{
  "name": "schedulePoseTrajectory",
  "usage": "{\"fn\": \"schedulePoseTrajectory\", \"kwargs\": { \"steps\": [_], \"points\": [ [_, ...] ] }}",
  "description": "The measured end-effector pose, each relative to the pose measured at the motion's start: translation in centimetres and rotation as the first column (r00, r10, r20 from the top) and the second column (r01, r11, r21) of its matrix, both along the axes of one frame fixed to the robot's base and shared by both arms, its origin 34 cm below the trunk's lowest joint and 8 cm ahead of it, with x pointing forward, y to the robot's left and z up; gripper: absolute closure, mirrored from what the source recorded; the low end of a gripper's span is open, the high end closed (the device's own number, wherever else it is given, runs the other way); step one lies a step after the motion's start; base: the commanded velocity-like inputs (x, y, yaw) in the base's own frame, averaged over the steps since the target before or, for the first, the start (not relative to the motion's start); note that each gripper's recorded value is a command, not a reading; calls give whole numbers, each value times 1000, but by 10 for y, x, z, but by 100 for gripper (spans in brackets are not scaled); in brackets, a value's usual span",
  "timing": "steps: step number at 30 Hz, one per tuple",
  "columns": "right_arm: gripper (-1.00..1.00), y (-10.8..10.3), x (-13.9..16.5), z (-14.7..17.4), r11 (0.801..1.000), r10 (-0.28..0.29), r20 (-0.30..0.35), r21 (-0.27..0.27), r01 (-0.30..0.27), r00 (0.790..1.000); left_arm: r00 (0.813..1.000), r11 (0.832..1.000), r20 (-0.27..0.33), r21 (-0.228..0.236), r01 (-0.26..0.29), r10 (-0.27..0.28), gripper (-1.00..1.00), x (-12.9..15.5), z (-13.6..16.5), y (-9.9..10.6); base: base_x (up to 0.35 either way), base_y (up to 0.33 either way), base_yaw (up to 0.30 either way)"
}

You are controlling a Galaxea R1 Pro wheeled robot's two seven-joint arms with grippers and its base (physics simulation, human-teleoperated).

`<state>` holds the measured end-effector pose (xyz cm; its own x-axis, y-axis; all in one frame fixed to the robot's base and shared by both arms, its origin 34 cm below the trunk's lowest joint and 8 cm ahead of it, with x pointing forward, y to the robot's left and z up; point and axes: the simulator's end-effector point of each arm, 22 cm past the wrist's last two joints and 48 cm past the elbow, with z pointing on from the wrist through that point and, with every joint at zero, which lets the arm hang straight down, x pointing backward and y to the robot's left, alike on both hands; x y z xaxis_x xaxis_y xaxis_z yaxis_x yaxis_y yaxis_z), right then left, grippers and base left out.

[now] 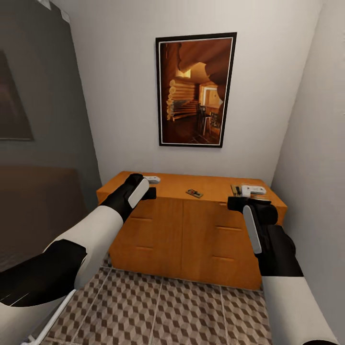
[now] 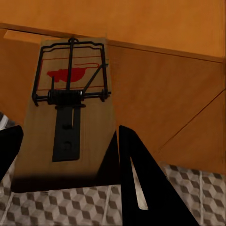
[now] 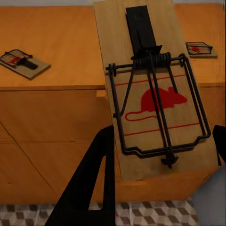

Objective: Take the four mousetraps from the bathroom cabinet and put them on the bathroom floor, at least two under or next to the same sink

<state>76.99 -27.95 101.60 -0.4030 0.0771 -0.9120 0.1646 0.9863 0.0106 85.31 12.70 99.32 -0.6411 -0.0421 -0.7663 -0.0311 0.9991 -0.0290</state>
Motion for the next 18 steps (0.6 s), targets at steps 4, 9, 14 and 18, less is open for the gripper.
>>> {"fn": "schedulePoseTrajectory", "kwargs": {
  "steps": [4,9,14,18],
  "points": [
    [100,-1,2,-11,1000,-8,-4,-2,8,1000,1000,1000,0,0,0,0,100,0,0,0,-346,0,0],
    [100,-1,5,-24,1000,-10,-18,-2,10,1000,1000,1000,2,0,0,0,100,0,0,0,-244,0,0],
    [100,0,6,-30,1000,-7,-29,-2,7,1000,1000,1000,3,0,-1,1,100,0,1,0,-46,0,0],
    [100,-1,6,-31,1000,-6,-34,-3,6,999,1000,1000,3,1,-1,1,100,0,1,0,-8,0,0]
  ]
}}
